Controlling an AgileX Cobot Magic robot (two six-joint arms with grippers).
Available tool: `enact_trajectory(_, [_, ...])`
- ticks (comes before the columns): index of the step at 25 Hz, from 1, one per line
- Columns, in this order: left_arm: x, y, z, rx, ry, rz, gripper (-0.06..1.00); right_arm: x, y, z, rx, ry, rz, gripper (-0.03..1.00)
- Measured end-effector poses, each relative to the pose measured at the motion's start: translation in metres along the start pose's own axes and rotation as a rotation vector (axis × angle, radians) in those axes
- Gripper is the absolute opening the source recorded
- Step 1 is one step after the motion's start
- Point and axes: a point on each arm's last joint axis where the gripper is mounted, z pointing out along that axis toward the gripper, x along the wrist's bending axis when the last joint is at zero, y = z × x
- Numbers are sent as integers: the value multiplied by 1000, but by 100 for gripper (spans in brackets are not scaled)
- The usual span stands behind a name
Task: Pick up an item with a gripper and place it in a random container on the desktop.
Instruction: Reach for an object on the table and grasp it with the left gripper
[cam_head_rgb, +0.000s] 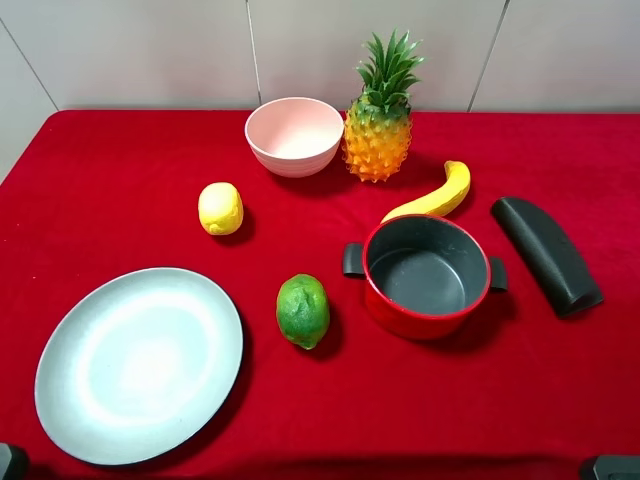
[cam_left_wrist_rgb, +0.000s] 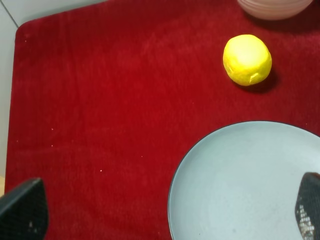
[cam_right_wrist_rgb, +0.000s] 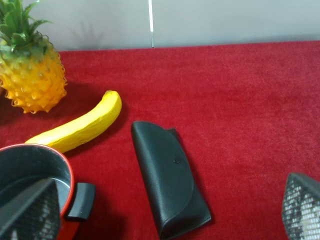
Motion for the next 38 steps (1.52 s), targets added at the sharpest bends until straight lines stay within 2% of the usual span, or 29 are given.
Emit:
enact_trajectory(20, [0, 0, 0, 0, 0, 0, 96, 0, 0, 0, 0, 0, 0, 69])
enact_trajectory(28, [0, 0, 0, -1, -4, -75, 96, 0, 0, 0, 0, 0, 0, 69])
enact_trajectory(32, [1, 11, 3, 38, -25, -90, 96, 0, 0, 0, 0, 0, 0, 69])
enact_trajectory(38, [7, 39, 20, 162, -49, -106, 96, 0, 0, 0, 0, 0, 0, 69])
